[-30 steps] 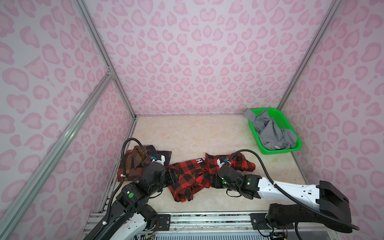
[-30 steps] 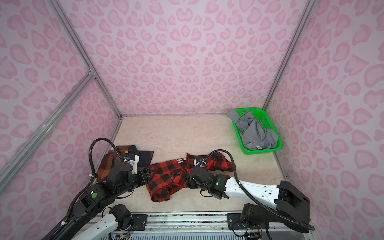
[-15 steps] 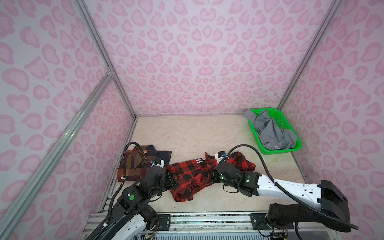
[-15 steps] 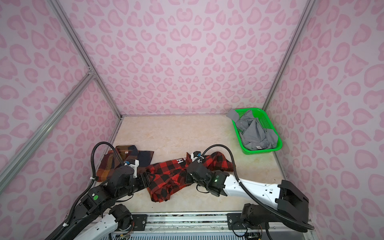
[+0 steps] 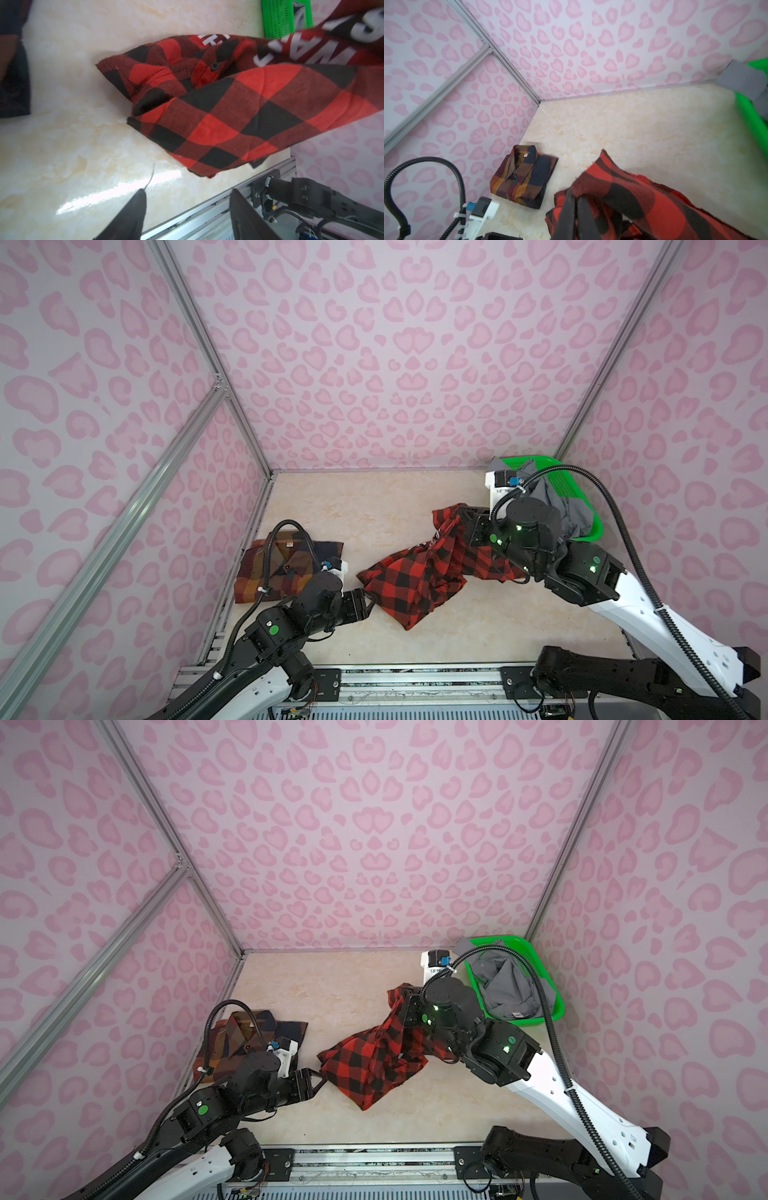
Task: Fold and stack the long sleeve shirts
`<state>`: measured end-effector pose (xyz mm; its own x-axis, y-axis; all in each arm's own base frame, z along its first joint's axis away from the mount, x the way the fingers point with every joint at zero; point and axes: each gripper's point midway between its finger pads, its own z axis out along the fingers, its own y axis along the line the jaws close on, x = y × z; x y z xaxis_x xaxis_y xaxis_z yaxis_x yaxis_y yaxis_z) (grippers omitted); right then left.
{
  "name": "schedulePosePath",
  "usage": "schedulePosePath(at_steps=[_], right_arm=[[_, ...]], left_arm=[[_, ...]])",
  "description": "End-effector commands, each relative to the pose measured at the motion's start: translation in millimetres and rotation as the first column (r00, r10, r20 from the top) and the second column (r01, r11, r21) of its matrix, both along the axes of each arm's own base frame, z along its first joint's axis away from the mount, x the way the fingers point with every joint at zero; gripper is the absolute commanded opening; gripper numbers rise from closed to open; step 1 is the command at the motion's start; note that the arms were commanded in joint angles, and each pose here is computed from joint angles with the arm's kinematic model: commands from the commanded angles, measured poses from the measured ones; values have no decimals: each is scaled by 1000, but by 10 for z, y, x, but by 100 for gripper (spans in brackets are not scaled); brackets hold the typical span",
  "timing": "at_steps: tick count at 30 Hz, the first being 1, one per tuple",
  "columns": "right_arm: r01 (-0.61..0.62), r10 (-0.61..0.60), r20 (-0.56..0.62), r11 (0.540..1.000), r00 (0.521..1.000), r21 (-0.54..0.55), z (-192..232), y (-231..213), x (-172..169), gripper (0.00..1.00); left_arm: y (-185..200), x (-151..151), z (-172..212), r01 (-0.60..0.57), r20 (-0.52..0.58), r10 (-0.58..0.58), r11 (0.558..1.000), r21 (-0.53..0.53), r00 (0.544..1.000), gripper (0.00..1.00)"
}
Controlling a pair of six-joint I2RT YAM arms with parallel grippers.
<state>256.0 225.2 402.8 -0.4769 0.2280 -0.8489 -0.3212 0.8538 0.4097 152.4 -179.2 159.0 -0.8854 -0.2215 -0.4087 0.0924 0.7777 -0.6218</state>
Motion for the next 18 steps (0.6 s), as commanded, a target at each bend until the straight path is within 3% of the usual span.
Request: schedulePosePath(at_steps=[1, 5, 10, 14, 18], right_arm=[[-7, 14, 43, 990, 999, -139, 183, -93, 1, 0], [-3, 18, 89, 986, 996, -165, 522, -105, 27, 0], [47, -16, 149, 977, 989, -209, 889, -164, 108, 0], [74, -35, 181, 973, 983, -217, 1139, -199, 140, 0], [80, -39, 211, 978, 977, -191, 1369, -226, 117, 0]], left_arm=[[-396, -15, 242, 134, 96, -125, 986, -97, 987, 71], [-818, -144, 430, 285, 221, -272, 958, -26, 937, 77], [-1413, -241, 637, 398, 357, -425, 905, 150, 832, 84], [-1824, -165, 612, 386, 391, -465, 883, 266, 794, 86], [-2039, 80, 573, 269, 433, -401, 903, 335, 807, 87]])
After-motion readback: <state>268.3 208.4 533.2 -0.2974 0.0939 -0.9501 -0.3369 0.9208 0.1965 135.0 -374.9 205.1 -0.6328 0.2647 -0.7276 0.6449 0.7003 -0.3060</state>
